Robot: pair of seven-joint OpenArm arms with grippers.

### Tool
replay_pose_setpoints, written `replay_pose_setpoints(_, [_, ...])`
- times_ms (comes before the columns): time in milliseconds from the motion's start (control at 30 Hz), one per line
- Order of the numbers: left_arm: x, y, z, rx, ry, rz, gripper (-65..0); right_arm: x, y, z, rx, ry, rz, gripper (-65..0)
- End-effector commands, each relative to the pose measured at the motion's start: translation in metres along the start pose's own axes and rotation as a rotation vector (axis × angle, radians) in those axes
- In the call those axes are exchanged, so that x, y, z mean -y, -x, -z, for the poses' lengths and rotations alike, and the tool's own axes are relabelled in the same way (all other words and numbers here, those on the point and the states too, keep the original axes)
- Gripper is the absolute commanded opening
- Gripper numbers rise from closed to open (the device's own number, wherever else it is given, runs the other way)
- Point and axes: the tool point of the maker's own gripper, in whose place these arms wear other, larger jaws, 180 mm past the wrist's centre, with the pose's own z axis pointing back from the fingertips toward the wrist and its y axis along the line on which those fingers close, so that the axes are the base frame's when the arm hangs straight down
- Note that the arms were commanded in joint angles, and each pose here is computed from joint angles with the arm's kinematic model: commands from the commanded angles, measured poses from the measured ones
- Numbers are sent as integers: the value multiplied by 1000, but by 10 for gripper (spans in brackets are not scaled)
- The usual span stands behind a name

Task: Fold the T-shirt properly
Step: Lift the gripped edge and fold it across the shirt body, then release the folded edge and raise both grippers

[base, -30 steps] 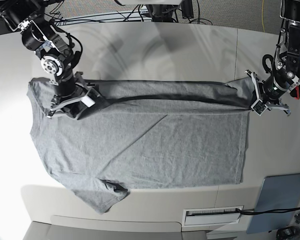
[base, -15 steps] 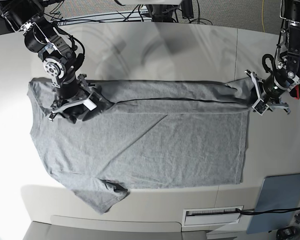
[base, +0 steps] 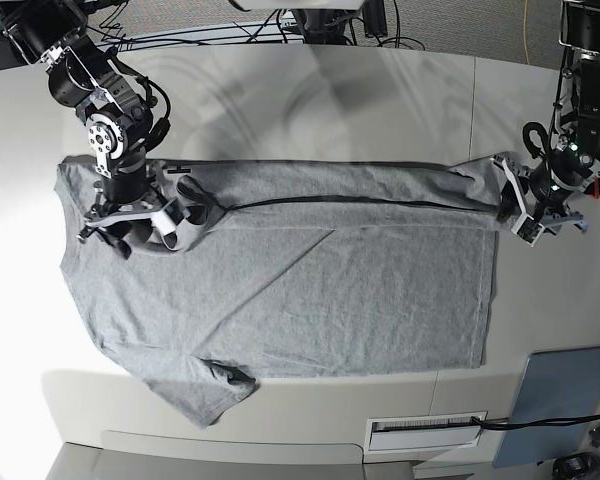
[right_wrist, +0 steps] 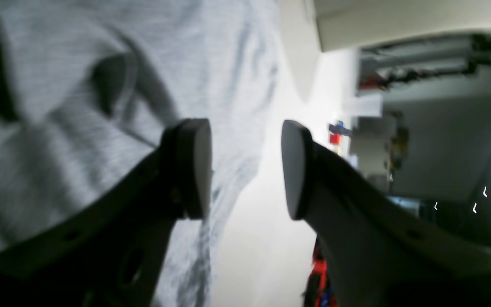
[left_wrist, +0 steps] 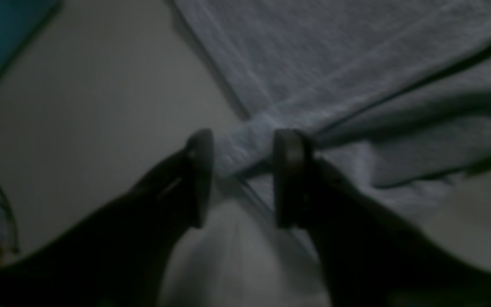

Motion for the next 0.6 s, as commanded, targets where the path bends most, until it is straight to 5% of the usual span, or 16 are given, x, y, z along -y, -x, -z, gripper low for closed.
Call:
replay_pose_setpoints(0, [-8,-17,-5,52,-2,0,-486,21,-6,-1,28,73,20,-405])
replay_pose_setpoints(100, [3,-19,-7,63,37,-50,-624,25,4,-9,0,126,100,-558])
replay_pose_setpoints(167, [7,-15,-7,55,45,-68,-650,26,17,-15,-45,162,154,-650])
replay_pose_setpoints(400, [21,-3,-10,63,59,-289,-650,31,61,-22,-171,191,342,-650])
replay_pose_setpoints(567, [29,-11,-13,165,67,-487,-650,15,62,-15,-176,67,488,-650])
